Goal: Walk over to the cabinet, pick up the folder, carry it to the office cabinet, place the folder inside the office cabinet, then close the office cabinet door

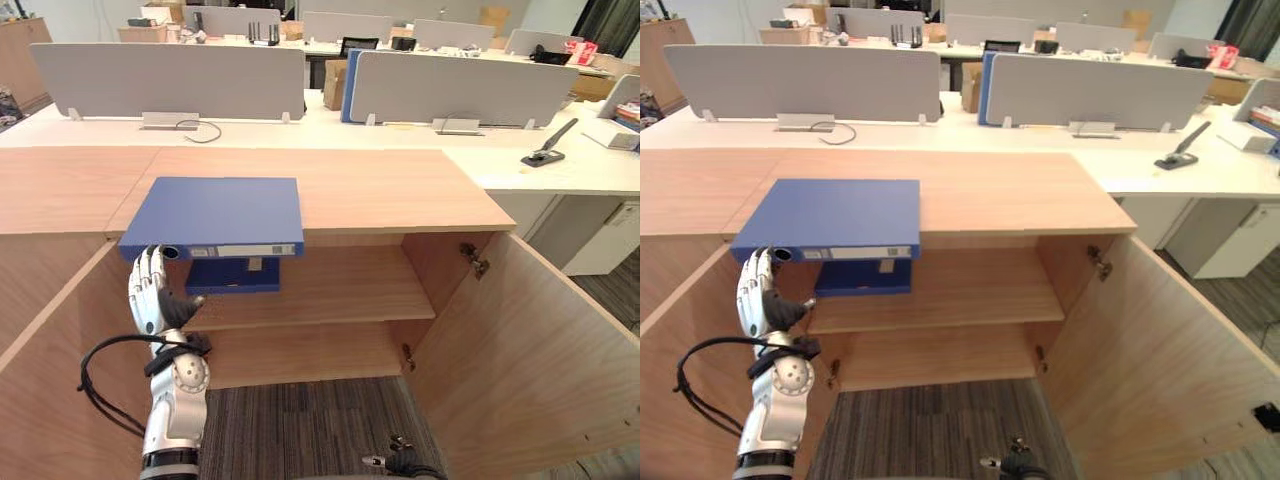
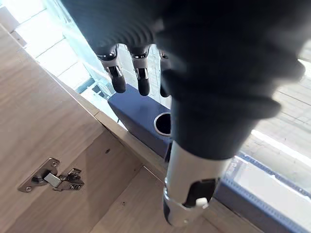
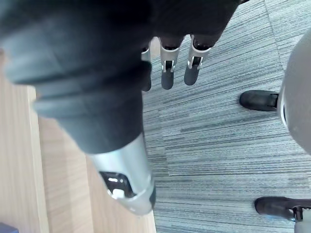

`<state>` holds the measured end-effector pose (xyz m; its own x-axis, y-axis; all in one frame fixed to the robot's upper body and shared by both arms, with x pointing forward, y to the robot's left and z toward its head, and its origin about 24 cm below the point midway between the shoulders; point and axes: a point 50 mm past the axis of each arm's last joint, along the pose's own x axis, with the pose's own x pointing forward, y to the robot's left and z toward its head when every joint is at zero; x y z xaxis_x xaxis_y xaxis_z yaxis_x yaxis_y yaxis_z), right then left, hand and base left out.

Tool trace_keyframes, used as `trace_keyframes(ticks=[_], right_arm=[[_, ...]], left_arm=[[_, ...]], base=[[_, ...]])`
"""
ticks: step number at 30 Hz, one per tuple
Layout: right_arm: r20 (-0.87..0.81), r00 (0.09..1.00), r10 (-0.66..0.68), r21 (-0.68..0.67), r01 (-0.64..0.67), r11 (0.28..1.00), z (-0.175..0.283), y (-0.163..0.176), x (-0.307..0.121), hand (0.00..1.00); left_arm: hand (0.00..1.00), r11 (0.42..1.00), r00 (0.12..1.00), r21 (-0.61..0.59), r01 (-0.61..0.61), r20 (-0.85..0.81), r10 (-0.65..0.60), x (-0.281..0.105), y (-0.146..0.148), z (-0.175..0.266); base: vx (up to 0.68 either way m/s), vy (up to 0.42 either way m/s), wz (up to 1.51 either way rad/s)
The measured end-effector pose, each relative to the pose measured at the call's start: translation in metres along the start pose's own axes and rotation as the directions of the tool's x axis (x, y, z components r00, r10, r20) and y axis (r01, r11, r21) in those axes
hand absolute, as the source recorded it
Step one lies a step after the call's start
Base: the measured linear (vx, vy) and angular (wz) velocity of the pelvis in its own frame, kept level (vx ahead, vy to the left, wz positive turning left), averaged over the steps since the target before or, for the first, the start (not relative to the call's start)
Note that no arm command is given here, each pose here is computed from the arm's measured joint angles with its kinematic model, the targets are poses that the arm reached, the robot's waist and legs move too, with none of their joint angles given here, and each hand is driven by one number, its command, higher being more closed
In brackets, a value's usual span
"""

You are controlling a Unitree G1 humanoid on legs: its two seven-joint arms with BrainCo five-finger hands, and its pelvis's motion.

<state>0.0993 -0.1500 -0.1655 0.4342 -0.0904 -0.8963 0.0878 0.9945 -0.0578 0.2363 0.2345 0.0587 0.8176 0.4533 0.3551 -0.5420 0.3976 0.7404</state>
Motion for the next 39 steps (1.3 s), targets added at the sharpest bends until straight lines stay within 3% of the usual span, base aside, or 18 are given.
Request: trace_keyframes(ticks=[10,30,39], right_arm=[[-0.024,0.999,-0.041,-0.004,0.041,0.999,-0.004,-0.024,0.001,0.00],[-0.033,0.997,-0.076,-0.009,0.076,0.997,-0.007,-0.036,0.000,0.00],[-0.050,0.992,-0.119,0.044,0.121,0.992,-0.009,-0.046,0.000,0.00]], left_arm=[[0.00,0.984,0.996,0.179,0.026,0.077,-0.040,0.017,0.007,-0.013],[0.00,0.980,0.996,0.198,-0.018,0.089,0.000,0.024,0.012,-0.014],[0.00,0.981,0.980,0.191,0.030,0.185,-0.067,0.018,-0.002,0.003]], base=[[-0.02,0.023,-0.03],[-0.01,0.030,0.00],[0.00,0.000,0.00]])
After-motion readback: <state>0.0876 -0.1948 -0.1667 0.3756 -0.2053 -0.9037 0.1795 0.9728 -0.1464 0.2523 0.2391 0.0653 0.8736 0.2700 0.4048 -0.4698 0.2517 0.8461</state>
